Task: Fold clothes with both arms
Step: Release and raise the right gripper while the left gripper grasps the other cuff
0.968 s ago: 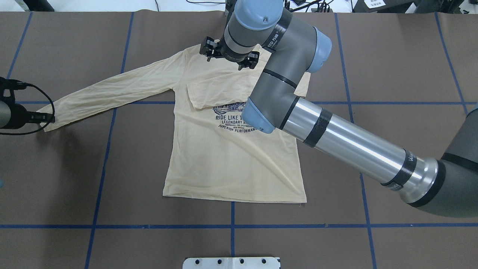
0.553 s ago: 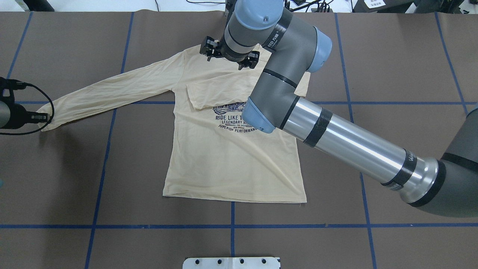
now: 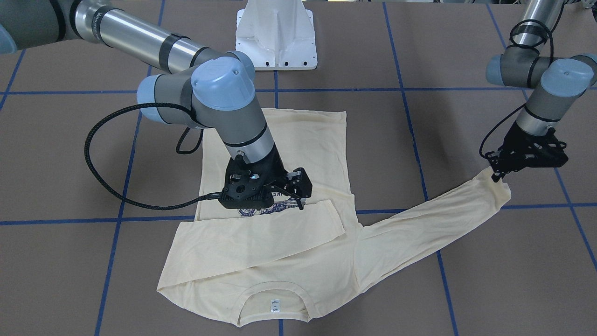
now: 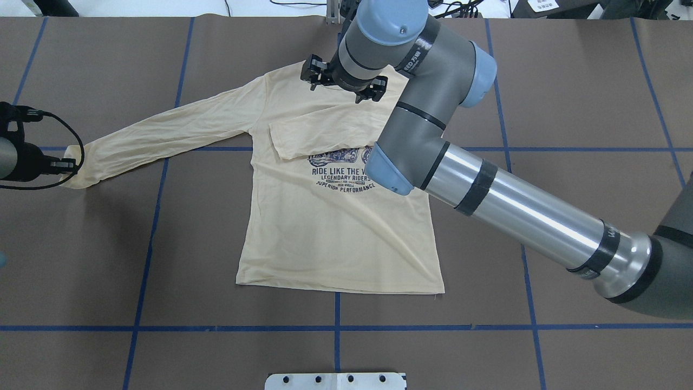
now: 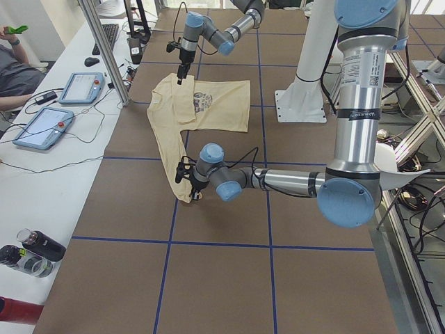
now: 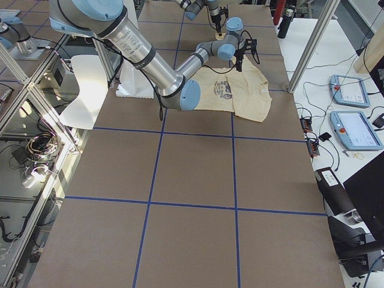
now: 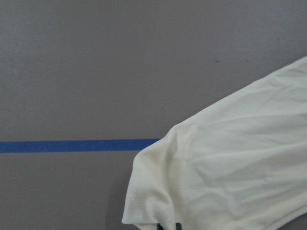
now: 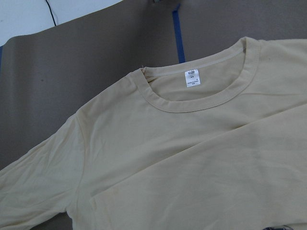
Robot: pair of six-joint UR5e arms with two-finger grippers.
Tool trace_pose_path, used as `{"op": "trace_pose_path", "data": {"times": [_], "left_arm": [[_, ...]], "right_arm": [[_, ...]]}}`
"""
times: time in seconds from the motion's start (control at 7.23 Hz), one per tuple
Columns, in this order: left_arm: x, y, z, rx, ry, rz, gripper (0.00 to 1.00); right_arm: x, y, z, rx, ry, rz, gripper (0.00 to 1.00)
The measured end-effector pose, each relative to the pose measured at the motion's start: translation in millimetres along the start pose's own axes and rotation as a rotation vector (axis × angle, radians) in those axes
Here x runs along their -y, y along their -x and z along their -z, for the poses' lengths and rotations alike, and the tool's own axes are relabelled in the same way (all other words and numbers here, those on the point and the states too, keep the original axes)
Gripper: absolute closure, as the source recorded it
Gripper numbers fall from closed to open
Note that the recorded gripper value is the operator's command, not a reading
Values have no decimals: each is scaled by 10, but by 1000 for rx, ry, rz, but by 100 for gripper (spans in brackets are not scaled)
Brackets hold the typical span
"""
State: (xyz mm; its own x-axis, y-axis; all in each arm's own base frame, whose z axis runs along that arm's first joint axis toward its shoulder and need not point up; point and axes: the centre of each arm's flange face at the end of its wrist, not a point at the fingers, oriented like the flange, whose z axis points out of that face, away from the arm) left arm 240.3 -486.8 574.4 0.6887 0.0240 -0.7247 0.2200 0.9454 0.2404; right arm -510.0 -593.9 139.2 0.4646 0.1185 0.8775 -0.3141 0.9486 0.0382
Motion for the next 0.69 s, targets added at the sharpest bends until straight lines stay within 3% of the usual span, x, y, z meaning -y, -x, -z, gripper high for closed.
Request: {"op": "trace_pose_path", "data": {"times": [0.41,0.69], "left_arm": [[597,-403,644,-43,30,76,100],[1101,-902,1134,-103,73,123,100]], "right_arm": [[147,-765,336,8,53,-18,0],[269,-1411,635,-36,69,-35,0]]}}
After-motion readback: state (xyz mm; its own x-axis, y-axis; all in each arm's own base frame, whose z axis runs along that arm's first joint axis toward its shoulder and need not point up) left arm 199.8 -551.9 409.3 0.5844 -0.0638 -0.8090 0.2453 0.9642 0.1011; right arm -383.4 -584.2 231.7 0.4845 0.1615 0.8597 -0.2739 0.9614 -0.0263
